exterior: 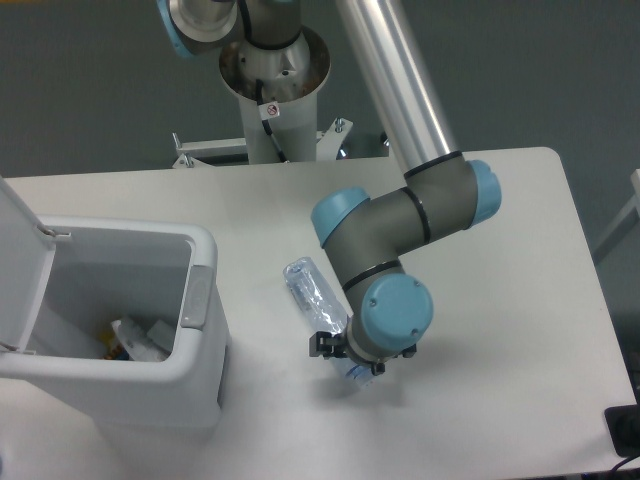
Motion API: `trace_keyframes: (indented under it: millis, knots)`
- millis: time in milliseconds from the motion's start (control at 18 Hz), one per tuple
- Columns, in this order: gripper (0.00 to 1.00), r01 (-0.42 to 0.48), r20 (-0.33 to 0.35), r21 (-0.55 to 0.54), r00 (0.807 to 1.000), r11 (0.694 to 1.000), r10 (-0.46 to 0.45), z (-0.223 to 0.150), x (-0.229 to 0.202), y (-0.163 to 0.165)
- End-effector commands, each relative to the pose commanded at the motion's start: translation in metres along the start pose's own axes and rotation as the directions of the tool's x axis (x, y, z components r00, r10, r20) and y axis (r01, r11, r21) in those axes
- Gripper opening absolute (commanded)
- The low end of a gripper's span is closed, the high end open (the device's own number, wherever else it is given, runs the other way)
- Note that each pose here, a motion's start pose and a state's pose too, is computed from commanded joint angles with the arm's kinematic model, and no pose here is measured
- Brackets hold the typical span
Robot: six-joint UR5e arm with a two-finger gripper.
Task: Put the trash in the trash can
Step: 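Move the open gripper over the clear water bottle and lower it, then close the gripper on the bottle's capped end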
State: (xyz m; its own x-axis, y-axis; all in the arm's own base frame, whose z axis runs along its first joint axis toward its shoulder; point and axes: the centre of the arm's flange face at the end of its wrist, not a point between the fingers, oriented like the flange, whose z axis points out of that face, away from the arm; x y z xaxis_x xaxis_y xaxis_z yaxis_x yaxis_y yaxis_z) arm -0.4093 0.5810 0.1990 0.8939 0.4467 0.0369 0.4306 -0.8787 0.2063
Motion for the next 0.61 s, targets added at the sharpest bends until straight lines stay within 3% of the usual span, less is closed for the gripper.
trace_keyframes:
  millis: [222,333,444,611]
  knots:
    - [0.96,0.026,0.062,-0.042,0.998,0.999,-0.024,0.015,0.005,-0.004]
    - [0.86,0.038,0.062,-0.046,0.997,0.998,-0.036,0.020,0.007,-0.005]
    - [0.66,0.040,0.062,-0.045,0.997,0.998,-0.037,0.020,0.008,-0.005]
    - [0.55,0.040,0.062,-0.044,0.997,0.998,-0.037,0.019,0.008,-0.005]
